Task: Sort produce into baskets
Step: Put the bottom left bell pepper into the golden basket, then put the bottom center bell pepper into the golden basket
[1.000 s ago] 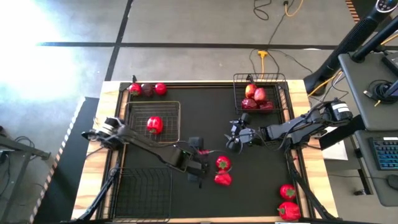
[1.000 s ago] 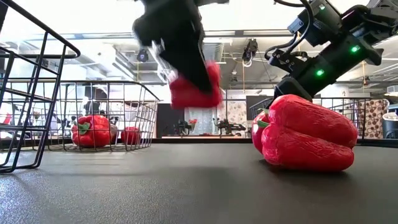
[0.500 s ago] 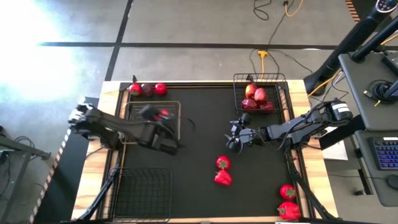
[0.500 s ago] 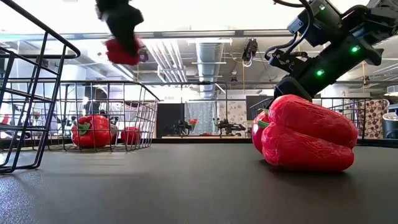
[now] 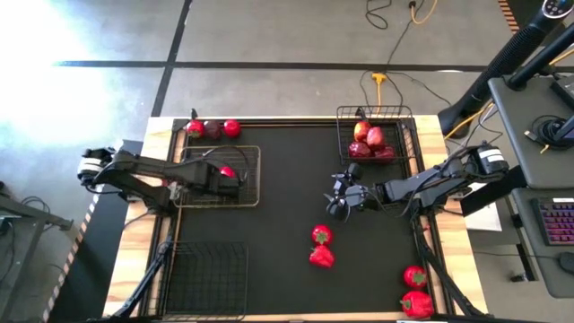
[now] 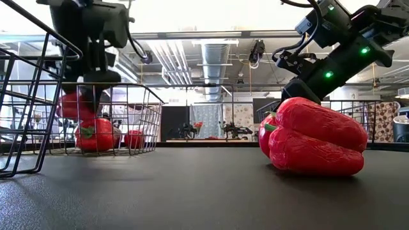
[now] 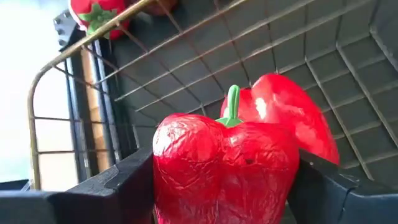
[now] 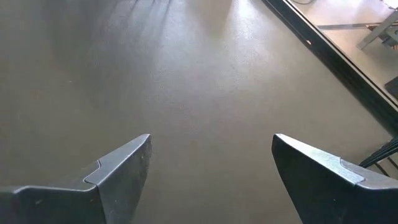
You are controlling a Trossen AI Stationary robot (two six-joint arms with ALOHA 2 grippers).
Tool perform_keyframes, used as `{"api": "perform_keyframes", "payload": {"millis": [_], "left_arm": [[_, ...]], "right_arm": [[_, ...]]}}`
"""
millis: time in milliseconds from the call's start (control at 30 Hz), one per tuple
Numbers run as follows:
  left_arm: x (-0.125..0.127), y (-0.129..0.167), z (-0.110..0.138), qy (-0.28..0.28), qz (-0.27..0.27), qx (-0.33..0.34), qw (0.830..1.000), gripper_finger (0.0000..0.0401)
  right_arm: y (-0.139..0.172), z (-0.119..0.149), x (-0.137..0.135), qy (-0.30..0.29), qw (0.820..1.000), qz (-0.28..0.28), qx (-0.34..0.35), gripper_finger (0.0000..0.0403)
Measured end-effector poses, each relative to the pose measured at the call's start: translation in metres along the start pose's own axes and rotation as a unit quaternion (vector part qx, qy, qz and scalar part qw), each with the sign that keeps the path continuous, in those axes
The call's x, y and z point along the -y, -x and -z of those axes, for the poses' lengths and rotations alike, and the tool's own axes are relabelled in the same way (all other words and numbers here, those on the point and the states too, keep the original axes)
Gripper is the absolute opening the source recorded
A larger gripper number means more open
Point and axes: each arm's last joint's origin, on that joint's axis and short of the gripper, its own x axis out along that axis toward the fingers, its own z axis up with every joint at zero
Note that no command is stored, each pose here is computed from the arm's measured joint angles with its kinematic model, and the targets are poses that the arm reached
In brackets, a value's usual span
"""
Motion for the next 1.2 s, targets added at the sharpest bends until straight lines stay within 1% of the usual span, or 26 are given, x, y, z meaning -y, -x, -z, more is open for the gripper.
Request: {"api": "perform_keyframes", "payload": {"millis": [167, 267, 367, 633, 700, 767, 900, 967, 1033, 1100, 1200], "left_arm": [[0.0, -0.01, -0.001, 0.004, -0.025, 0.003, 1.0, 0.0299], [0.002, -0.009, -0.003, 0.014, -0.017, 0.01, 1.0, 0.0316], [0.001, -0.009, -0.005, 0.009, -0.025, 0.013, 1.0, 0.0329], [0.0, -0.006, -0.006, 0.01, -0.022, 0.017, 1.0, 0.0339], [0.002, 0.001, -0.012, 0.012, -0.008, 0.022, 1.0, 0.0339], [0.005, 0.015, -0.021, 0.006, 0.017, 0.032, 0.999, 0.0339], [0.018, 0.055, -0.044, -0.004, 0.1, 0.076, 0.992, 0.0339], [0.028, 0.076, -0.052, -0.017, 0.158, 0.112, 0.981, 0.0339], [0.043, 0.096, -0.054, -0.046, 0.222, 0.157, 0.961, 0.0339], [0.061, 0.115, -0.048, -0.096, 0.282, 0.208, 0.932, 0.0339], [0.092, 0.136, -0.026, -0.178, 0.356, 0.272, 0.876, 0.0339]], "right_arm": [[0.0, 0.0, 0.0, 0.0, 1.0, 0.0, 0.0, 0.0325], [0.0, 0.0, 0.0, 0.0, 1.0, 0.0, 0.0, 0.0325], [0.0, 0.0, 0.0, 0.001, 1.0, 0.0, -0.001, 0.0325], [0.0, 0.0, 0.0, 0.001, 1.0, 0.0, -0.001, 0.0325], [0.0, 0.0, 0.0, 0.001, 1.0, 0.0, -0.001, 0.0325], [0.0, 0.0, 0.0, 0.001, 1.0, 0.0, -0.001, 0.0325], [0.0, 0.0, 0.0, 0.001, 1.0, 0.0, -0.001, 0.0325], [0.0, 0.0, 0.0, 0.002, 1.0, 0.0, -0.002, 0.0325], [0.0, 0.0, 0.0, 0.002, 1.0, 0.0, -0.002, 0.0325], [0.0, 0.0, 0.0, 0.002, 1.0, 0.0, -0.002, 0.0325], [0.0, 0.0, 0.0, 0.002, 1.0, 0.0, -0.002, 0.0325]]}}
